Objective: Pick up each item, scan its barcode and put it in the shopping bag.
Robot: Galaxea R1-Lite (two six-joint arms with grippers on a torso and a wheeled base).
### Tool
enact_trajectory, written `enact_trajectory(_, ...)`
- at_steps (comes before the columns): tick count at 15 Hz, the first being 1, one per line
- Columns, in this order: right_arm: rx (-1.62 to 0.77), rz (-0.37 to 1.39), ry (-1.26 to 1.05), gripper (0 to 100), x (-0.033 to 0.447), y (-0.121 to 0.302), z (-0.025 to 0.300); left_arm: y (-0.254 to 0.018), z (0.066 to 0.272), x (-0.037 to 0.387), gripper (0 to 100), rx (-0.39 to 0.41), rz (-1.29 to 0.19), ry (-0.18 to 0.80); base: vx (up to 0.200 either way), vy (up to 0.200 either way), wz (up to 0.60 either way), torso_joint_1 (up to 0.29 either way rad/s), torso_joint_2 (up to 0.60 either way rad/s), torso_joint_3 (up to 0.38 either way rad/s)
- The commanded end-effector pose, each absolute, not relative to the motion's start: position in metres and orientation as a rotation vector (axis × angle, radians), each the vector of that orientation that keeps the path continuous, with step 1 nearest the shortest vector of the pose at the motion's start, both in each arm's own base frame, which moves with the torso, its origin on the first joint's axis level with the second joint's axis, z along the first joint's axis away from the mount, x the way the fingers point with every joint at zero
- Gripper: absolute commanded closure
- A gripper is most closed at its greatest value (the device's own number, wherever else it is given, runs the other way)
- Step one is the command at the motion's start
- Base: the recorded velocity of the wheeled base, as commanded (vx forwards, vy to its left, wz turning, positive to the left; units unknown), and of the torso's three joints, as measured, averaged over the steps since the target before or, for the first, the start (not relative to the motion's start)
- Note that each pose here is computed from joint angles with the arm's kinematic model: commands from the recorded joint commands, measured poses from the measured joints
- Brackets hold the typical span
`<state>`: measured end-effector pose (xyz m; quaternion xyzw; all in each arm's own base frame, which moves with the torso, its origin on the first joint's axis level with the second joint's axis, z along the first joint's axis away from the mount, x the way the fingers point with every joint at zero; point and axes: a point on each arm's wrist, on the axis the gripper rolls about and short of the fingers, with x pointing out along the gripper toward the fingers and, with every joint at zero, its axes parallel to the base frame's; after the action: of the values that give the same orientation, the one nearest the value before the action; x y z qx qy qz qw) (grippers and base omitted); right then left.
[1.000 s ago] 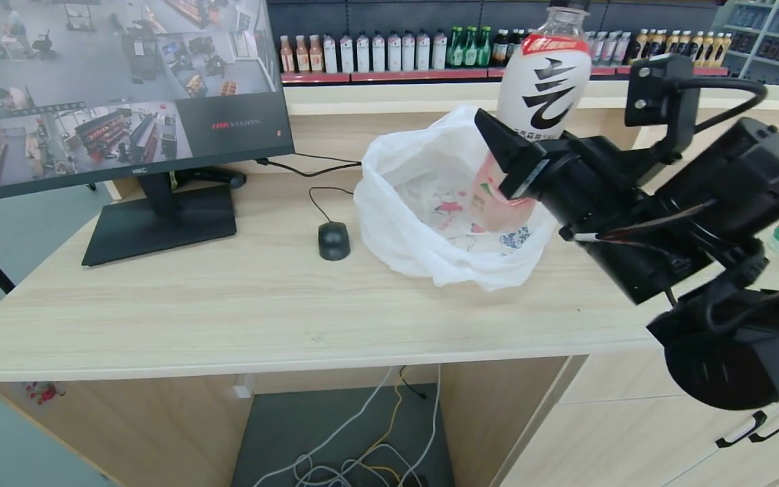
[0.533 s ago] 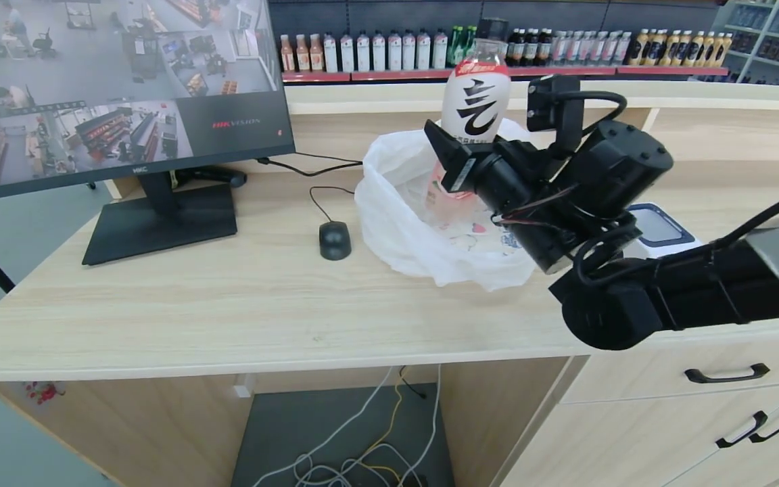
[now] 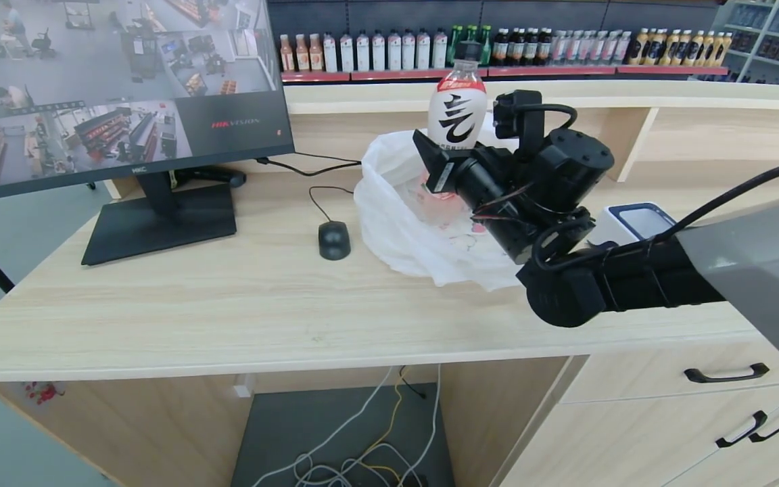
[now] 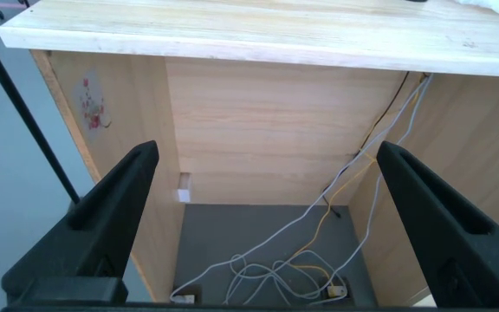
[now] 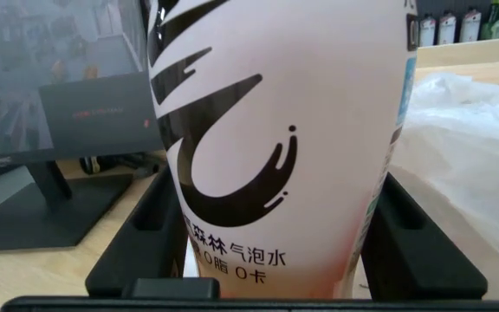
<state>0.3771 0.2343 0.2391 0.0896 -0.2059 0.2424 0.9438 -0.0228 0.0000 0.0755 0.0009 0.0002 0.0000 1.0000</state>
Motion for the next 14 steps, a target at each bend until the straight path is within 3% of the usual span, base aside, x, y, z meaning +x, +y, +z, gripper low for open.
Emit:
enact_trajectory(1,0.181,0.485,-0.424,100,0.383,0.233,0.241,0.0,0.075,-0.023,0,0.002,0.0,0.0,0.0,0.0,0.0,0.0,0.0,0.0)
enact_trajectory(14,0.145,0.448,-0.407,100,0.437,0.241,0.22,0.0,0.075,-0.023,0,0.002,0.0,0.0,0.0,0.0,0.0,0.0,0.0,0.0)
